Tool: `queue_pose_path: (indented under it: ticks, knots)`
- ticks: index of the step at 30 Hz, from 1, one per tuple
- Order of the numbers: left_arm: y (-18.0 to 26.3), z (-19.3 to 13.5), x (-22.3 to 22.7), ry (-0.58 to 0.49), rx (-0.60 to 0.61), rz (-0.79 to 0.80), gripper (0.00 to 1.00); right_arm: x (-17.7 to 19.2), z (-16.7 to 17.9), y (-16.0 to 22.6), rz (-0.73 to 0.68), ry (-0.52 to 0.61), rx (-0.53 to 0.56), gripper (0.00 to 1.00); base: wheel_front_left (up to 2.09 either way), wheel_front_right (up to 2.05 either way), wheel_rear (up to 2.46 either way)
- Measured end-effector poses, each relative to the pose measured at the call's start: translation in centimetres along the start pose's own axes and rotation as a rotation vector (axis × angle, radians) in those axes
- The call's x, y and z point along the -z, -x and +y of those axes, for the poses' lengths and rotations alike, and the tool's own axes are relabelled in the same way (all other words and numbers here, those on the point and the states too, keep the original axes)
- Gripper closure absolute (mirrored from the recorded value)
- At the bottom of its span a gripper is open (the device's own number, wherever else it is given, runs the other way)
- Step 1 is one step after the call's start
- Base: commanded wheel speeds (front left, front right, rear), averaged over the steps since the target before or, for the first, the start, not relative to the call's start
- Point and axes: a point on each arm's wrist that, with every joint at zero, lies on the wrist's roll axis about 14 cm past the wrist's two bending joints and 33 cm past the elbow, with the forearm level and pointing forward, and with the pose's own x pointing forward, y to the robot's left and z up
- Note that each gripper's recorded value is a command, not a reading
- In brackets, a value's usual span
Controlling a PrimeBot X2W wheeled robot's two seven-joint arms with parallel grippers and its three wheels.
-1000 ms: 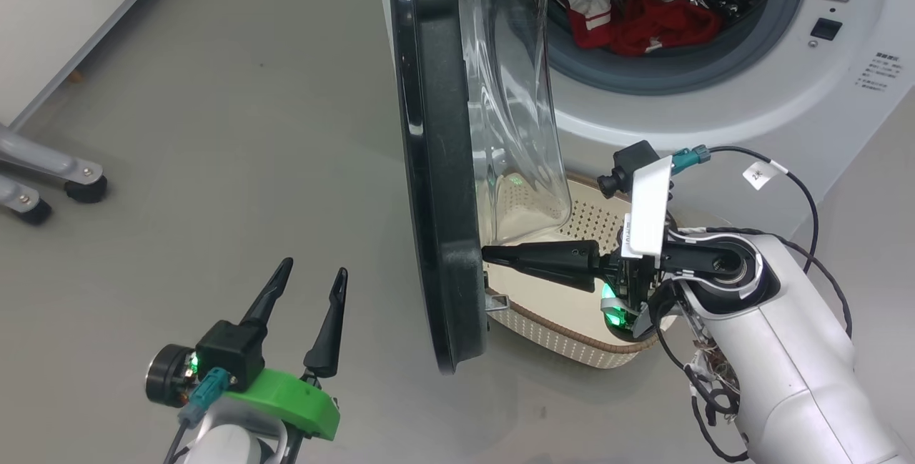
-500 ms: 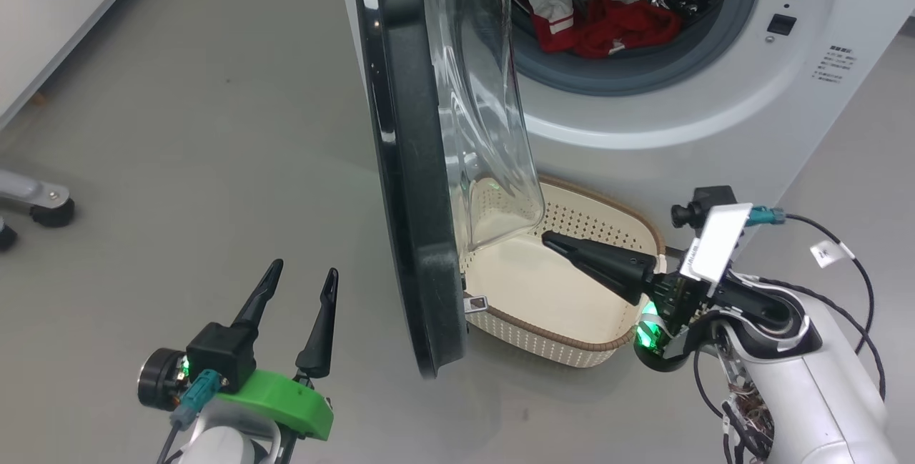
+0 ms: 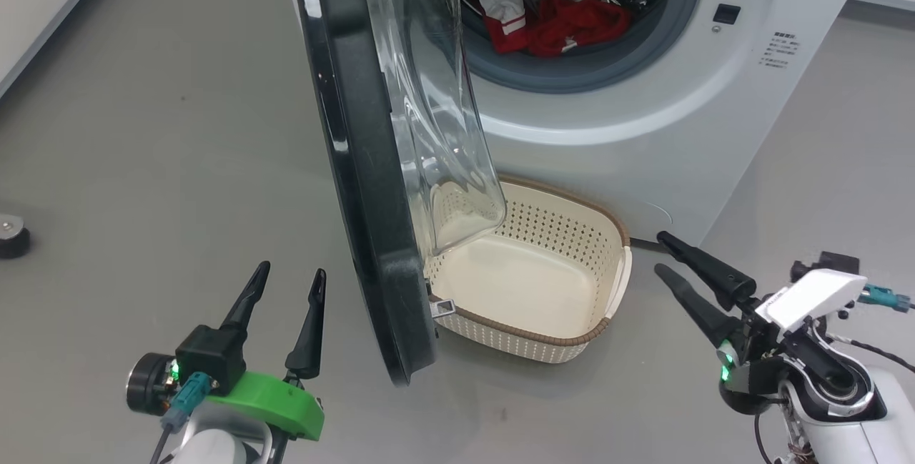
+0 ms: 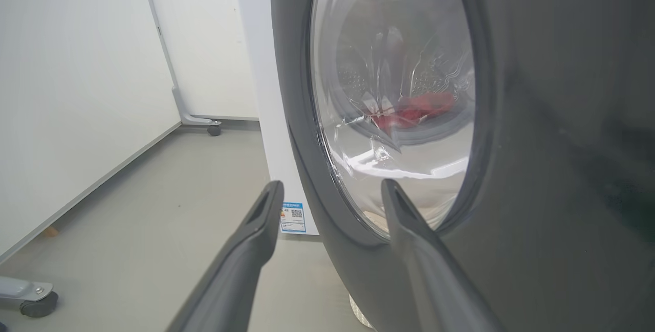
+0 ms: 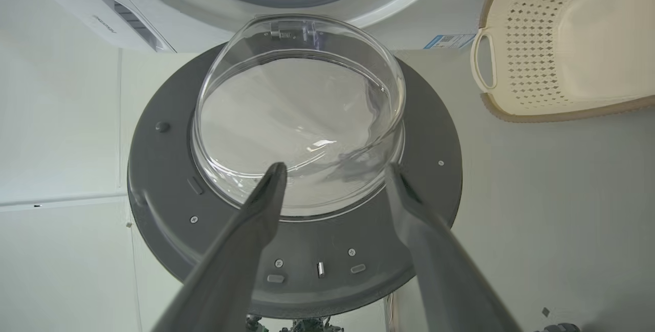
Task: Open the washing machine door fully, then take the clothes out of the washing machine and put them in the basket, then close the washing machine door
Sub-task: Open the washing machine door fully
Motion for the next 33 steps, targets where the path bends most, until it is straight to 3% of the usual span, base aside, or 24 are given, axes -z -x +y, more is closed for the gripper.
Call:
queue_pose_path:
  ticks: [3,12,20,28,33]
  knots:
    - [-0.2,-0.5,0.2,-0.003,0.016,0.006,0.00,-3.0,-0.9,2.0,-0.172,0.083,0.065,0.00,0.00,0.00,0.00]
    - [-0.4,-1.1,0.5,-0.009,0.038,0.015,0.00,-8.9,-1.2,6.8,-0.512,0.347,0.187,0.00,0.00,0.00,0.00]
    - [-0.2,-0.9,0.7,-0.010,0.031,0.021,0.00,-12.6,1.1,10.5,-0.730,0.757,0.278,0.00,0.00,0.00,0.00]
    - [0.0,-0.5,0.7,-0.010,0.018,0.021,0.00,-12.8,3.0,11.9,-0.770,1.228,0.371,0.00,0.00,0.00,0.00]
    - [0.3,-0.3,0.4,-0.013,0.014,0.012,0.00,-10.9,1.6,11.8,-0.704,1.347,0.440,0.00,0.00,0.00,0.00]
